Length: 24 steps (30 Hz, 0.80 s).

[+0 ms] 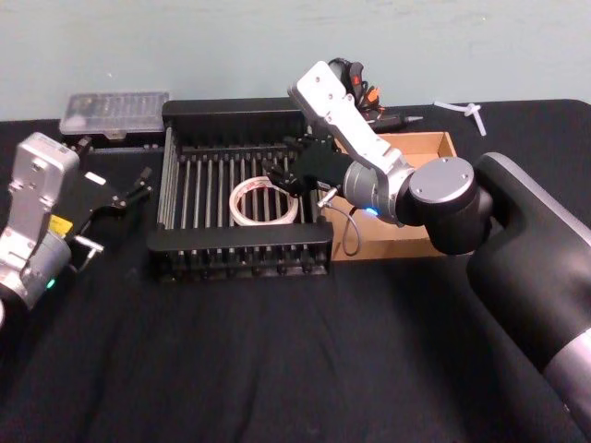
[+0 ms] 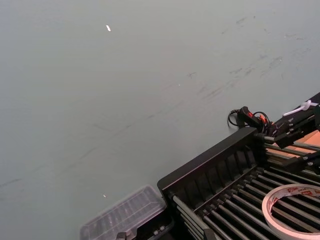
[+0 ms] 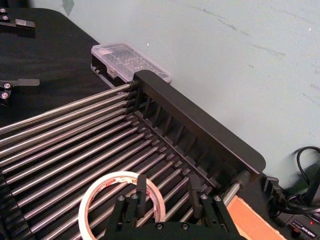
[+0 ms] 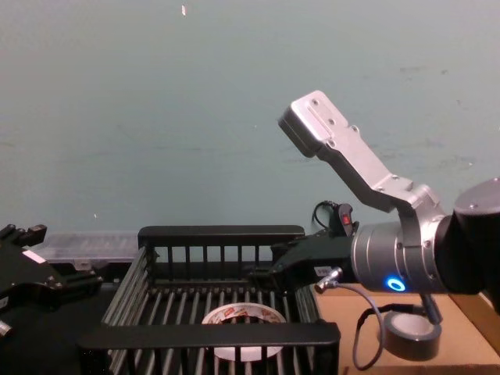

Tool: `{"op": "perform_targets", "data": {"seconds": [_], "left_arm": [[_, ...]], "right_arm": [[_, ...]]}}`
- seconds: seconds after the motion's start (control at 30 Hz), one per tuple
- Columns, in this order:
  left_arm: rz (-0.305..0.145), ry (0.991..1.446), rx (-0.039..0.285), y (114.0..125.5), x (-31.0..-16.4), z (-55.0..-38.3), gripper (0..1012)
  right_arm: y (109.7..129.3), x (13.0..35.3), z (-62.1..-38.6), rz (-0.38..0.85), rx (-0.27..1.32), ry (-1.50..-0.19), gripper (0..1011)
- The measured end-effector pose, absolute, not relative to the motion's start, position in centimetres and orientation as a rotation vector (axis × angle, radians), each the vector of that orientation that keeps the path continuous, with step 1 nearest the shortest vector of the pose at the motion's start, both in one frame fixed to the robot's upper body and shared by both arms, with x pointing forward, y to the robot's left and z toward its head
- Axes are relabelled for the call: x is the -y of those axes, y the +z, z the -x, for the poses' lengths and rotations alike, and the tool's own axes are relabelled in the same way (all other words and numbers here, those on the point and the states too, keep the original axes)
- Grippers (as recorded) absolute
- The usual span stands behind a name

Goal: Pick up the white tape and place it into the black box , Pick up the silver tape and place it into the brown box.

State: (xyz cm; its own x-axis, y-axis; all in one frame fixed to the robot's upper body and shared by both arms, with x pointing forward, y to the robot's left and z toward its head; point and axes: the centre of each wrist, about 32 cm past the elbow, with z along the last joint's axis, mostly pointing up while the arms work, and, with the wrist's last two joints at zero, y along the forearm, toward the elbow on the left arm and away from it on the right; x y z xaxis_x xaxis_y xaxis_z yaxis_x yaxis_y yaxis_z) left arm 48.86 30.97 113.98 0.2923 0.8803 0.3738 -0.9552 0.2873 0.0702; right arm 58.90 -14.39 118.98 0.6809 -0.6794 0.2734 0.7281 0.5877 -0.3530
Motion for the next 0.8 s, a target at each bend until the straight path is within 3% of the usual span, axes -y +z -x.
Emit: {"op": "perform_targets", "data": {"seconds": [0.13,0.27,0.37,0.5,0.8], "left_arm": [[-0.304,1.248,0.285,113.98,-30.96,-48.86,1001],[-0.304,1.248,0.285,113.98,-30.97,-48.86,1002],[-0.304,1.248,0.285,113.98,-30.97,-48.86,1002],[-0.304,1.248,0.285,113.98,-30.97,-48.86,1001],[-0.304,1.248,0.285,113.98,-30.97,-48.86,1000]], "right_arm": [[118.99,14.39,-58.90,0.462,0.113,-0.822,660],[119.00,14.38,-58.89,0.462,0.113,-0.822,739],[119.00,14.39,-58.90,0.461,0.113,-0.822,867],[119.00,14.38,-58.89,0.461,0.113,-0.822,966],[119.49,14.69,-58.67,0.435,0.113,-0.822,1002]]}}
